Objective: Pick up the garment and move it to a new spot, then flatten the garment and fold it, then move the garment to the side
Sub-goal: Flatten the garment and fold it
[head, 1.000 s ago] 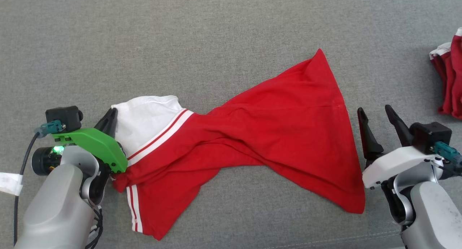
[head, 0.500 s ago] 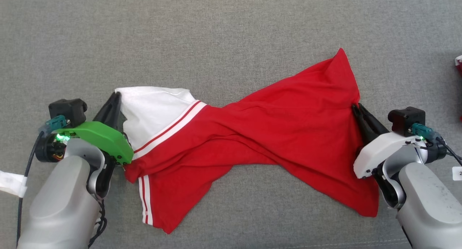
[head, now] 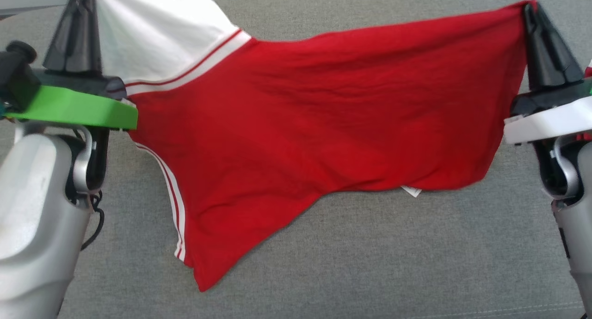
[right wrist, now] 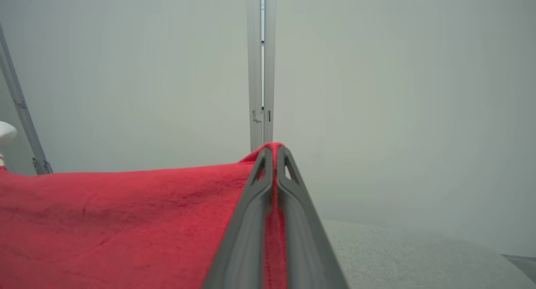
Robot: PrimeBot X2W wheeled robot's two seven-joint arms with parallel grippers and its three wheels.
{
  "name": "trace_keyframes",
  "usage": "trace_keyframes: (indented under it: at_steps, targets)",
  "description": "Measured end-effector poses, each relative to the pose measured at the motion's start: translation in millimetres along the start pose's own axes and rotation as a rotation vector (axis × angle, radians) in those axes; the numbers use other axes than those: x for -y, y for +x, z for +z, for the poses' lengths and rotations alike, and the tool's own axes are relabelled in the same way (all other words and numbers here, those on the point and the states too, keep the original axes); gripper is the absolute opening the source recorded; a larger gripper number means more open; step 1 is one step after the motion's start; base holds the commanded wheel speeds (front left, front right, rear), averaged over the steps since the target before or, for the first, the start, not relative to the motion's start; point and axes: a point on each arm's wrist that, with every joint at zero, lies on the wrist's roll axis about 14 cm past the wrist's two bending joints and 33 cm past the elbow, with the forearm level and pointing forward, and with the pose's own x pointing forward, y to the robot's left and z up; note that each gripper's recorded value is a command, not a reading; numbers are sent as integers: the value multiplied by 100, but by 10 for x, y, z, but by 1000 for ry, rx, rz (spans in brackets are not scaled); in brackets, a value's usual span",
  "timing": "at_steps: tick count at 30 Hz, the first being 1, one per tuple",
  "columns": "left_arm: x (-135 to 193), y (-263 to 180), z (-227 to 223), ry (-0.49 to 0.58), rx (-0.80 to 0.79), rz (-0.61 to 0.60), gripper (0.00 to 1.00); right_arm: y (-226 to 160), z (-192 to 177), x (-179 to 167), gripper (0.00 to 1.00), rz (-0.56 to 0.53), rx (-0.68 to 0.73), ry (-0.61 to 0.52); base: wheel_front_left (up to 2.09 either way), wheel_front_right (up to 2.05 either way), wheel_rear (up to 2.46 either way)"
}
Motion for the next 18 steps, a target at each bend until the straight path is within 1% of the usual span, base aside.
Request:
trace_keyframes:
  at_steps: [5, 7, 9, 11, 13, 18]
  targets:
    - [227, 80, 1109, 70, 291, -50, 0, 46, 912, 48, 0, -20, 234, -66, 0, 0, 0]
    - [316, 42, 1484, 100, 380, -67, 0, 11, 1196, 43, 0, -27, 300, -85, 0, 0, 0]
    - [387, -13, 1774, 123, 440, -79, 0, -39, 1399, 21, 0, -33, 341, -92, 0, 0, 0]
    - [463, -71, 1969, 136, 475, -92, 0, -92, 1558, -9, 0, -36, 372, -99, 0, 0, 0]
    - [508, -117, 2093, 141, 491, -98, 0, -141, 1634, -25, 0, -40, 378, -100, 0, 0, 0]
    - [573, -151, 2169, 141, 489, -109, 0, -195, 1681, -22, 0, -50, 375, -76, 0, 0, 0]
